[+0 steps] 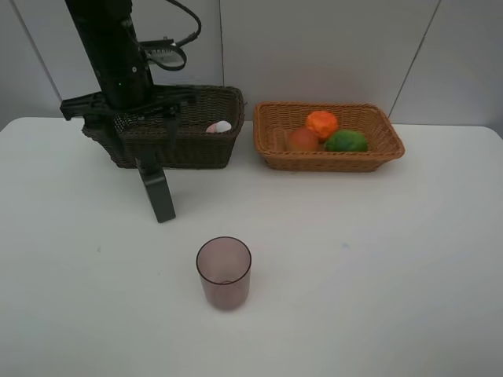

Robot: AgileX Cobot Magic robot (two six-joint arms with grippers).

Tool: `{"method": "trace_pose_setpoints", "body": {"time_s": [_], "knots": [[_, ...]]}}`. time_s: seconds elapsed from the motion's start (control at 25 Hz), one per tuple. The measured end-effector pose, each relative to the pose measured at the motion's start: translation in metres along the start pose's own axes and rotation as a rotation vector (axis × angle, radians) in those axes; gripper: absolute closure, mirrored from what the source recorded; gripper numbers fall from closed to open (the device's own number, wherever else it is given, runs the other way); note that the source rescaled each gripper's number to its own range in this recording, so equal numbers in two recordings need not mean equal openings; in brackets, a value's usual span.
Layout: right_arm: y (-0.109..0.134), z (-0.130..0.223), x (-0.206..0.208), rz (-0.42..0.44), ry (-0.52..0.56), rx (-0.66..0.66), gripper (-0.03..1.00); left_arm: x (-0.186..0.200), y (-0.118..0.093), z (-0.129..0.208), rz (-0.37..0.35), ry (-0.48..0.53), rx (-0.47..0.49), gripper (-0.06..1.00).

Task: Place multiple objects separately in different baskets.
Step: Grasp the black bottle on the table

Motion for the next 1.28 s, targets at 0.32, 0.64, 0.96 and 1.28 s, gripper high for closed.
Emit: {"method": "trace_pose_setpoints", "body": {"time_s": [0.32,0.64,0.96,1.28], "knots": [[0.0,0.0,0.0,0.0,0.0,0.0,0.01,-0.016,0.003,0.007,-0.003,0.004,0.006,-0.02],[0.0,0.0,0.0,0.0,0.0,0.0,0.01,-0.016,0.004,0.003,-0.012,-0.028,0.021,-0.06],[0.0,0.0,0.0,0.0,0.0,0.0,0.01,-0.032,0.003,0.002,-0.025,-0.011,0.02,-0.06],[0.0,0.0,0.0,0.0,0.0,0.0,0.01,-0.062,-0.001,0.006,-0.002,0.008,0.036,-0.06]]}}
Point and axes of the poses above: a point on each arm's last joint axis where the gripper is mounted, x pointing back along that axis away from the gripper, y along the wrist's bending axis when the last joint is at zero, z = x × y, the point moved 2 cm from there along -x, pointing out along that axis toward the gripper, and after that the axes turned 6 degrees about -x, right-handed, at the moved point
